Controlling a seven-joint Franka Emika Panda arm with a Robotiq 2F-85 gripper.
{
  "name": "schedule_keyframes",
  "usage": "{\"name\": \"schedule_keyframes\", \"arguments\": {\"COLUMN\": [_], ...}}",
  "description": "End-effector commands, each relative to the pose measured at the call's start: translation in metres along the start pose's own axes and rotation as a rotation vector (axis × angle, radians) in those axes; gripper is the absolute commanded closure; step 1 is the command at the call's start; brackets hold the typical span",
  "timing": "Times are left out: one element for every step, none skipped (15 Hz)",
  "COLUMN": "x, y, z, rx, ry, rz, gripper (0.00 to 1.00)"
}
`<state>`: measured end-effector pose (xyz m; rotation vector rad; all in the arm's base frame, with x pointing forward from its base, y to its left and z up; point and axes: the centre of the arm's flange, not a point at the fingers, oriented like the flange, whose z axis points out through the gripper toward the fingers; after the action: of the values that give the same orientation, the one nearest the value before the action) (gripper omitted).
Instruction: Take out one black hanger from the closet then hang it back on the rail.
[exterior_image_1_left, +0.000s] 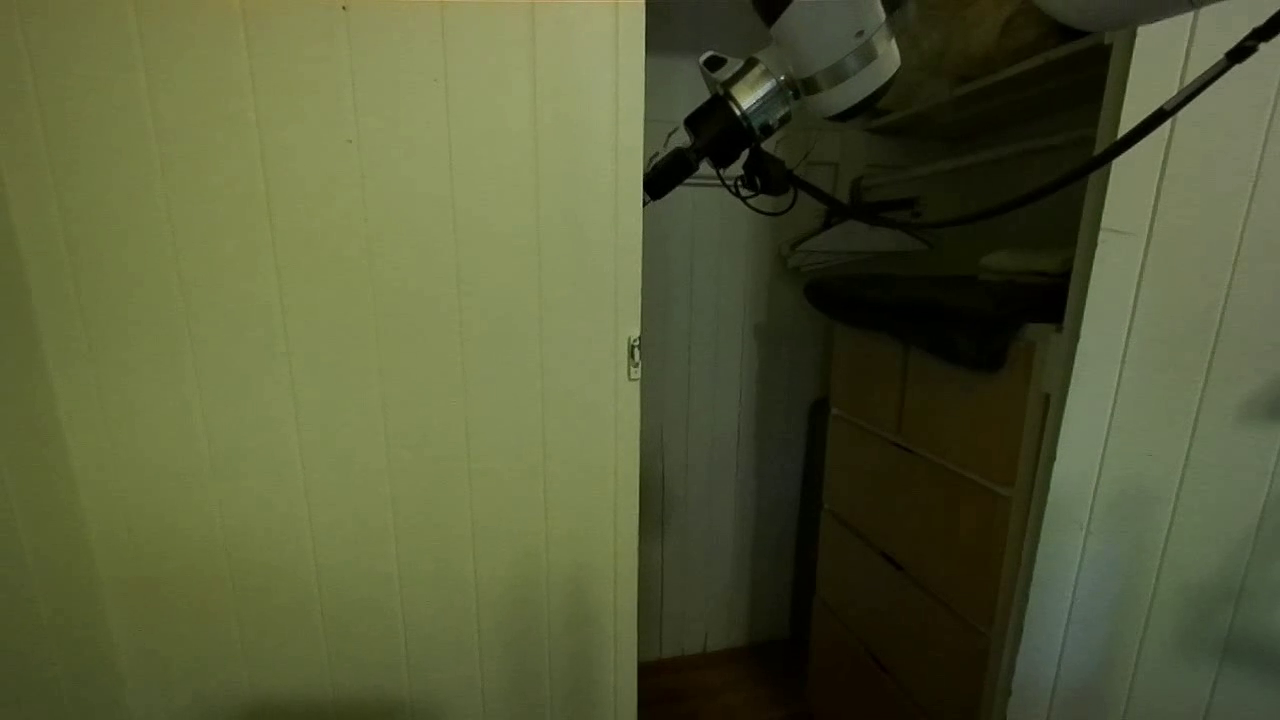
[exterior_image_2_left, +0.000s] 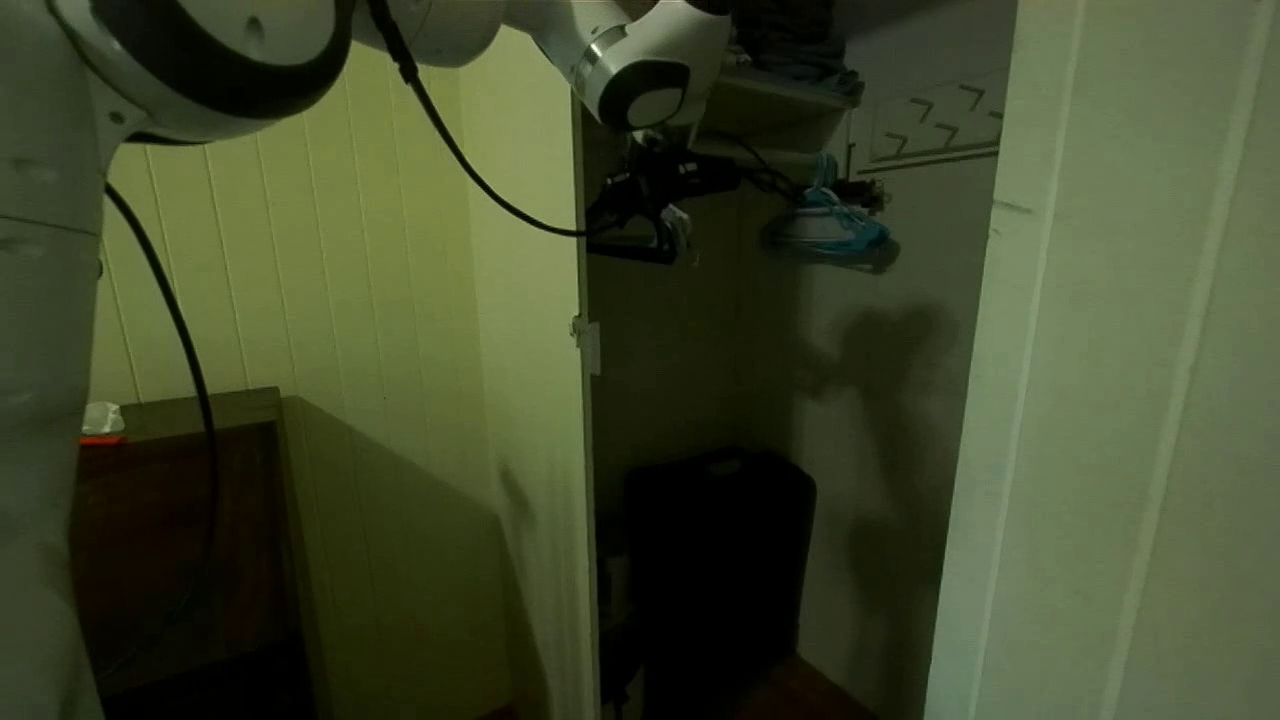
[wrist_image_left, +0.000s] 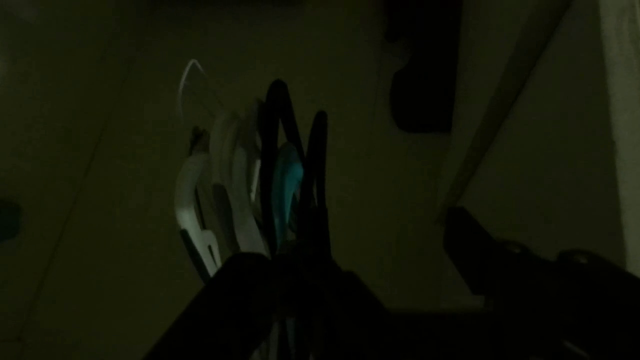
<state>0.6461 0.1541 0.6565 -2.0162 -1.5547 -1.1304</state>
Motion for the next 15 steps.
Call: {"name": "schedule_keyframes", "arguments": {"x": [0.0, -0.001, -0.003, -0.004, -0.006, -0.007, -0.008, -0.009, -0.011, -0.012, -0.012, -0.013, -0.013, -0.014, -0.014], "y": [0.014, 0.014, 0.014, 0.014, 0.014, 0.014, 0.013, 0.013, 0.014, 0.014, 0.015, 0.016, 0.017, 0.017, 0.017], "z": [0.008, 0.01, 0.011, 0.014, 0.015, 0.018, 0.02, 0.022, 0.023, 0.024, 0.024, 0.024, 0.024, 0.024, 0.025], "rx": [0.009, 0.012, 0.017, 0.02, 0.028, 0.036, 0.041, 0.044, 0.043, 0.044, 0.04, 0.035, 0.025, 0.022, 0.019], "ry": [0.038, 0.042, 0.051, 0.05, 0.057, 0.064, 0.074, 0.081, 0.081, 0.084, 0.085, 0.086, 0.088, 0.093, 0.098], "rz": [-0.089, -0.101, -0.112, -0.119, -0.121, -0.118, -0.117, -0.118, -0.126, -0.132, -0.14, -0.148, -0.156, -0.16, -0.165], "gripper": [0.37, 0.35, 0.36, 0.37, 0.38, 0.39, 0.41, 0.42, 0.43, 0.43, 0.44, 0.43, 0.45, 0.46, 0.69]}}
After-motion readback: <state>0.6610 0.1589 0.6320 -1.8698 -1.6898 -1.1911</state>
